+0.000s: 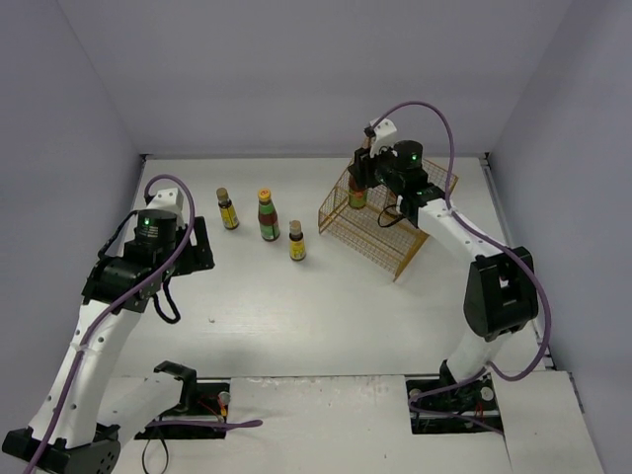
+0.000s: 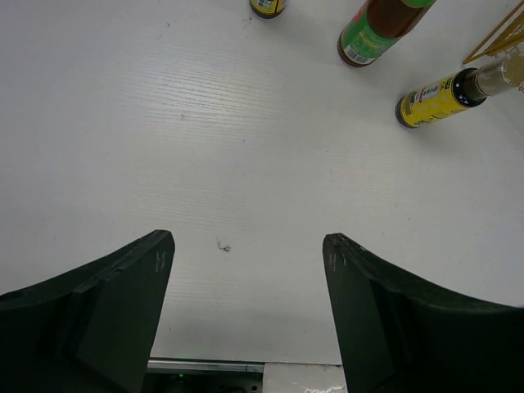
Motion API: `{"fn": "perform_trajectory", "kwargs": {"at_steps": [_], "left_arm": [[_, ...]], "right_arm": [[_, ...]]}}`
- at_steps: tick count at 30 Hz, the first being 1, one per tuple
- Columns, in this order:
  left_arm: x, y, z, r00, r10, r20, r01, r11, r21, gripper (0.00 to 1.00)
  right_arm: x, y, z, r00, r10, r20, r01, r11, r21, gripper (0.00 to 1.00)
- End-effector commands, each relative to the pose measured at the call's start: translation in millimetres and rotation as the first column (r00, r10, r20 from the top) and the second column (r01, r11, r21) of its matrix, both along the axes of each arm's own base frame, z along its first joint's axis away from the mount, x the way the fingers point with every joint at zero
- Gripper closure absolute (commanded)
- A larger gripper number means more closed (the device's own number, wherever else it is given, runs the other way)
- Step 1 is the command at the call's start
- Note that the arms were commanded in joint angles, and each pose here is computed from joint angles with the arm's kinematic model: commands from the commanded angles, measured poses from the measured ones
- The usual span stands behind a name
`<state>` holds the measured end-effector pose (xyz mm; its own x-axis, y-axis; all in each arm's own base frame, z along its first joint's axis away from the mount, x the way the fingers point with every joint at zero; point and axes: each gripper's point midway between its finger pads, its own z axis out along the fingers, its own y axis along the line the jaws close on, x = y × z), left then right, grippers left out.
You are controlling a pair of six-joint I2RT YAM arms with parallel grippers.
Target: Organize the condiment bottles
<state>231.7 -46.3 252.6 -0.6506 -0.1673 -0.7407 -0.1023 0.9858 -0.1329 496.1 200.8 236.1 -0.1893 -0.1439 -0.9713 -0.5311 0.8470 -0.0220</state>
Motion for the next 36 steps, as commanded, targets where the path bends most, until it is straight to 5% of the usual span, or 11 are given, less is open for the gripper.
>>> {"fn": "perform_trajectory", "kwargs": {"at_steps": [1,7,18,25,36], "left_arm": [[10,-5,12,0.998,0.006,0.062,-0.005,1.000,-0.030,0.27],[6,-2,11,0.998,0.012,0.065,-0.011,1.000,-0.024,0.27],[0,0,5,0.998,0.011,0.059,-0.009,1.000,-0.025,0.27],[0,-1,9,0.997,0.011,0.070,-0.009,1.000,-0.029,0.27],[-3,2,20,0.996,0.007,0.091,-0.005,1.000,-0.020,0.27]], "right_arm": [[10,4,82,0.960,0.006,0.279,-0.035,0.994,0.100,0.92],[5,4,55,0.971,0.017,0.236,-0.037,0.996,0.081,0.82],[-4,1,37,0.984,0.024,0.178,-0.036,0.997,0.063,0.47],[-18,-3,76,0.977,0.019,0.212,-0.031,0.998,0.051,0.19],[-69,52,151,0.963,0.159,0.218,-0.178,0.982,0.070,0.01]]}}
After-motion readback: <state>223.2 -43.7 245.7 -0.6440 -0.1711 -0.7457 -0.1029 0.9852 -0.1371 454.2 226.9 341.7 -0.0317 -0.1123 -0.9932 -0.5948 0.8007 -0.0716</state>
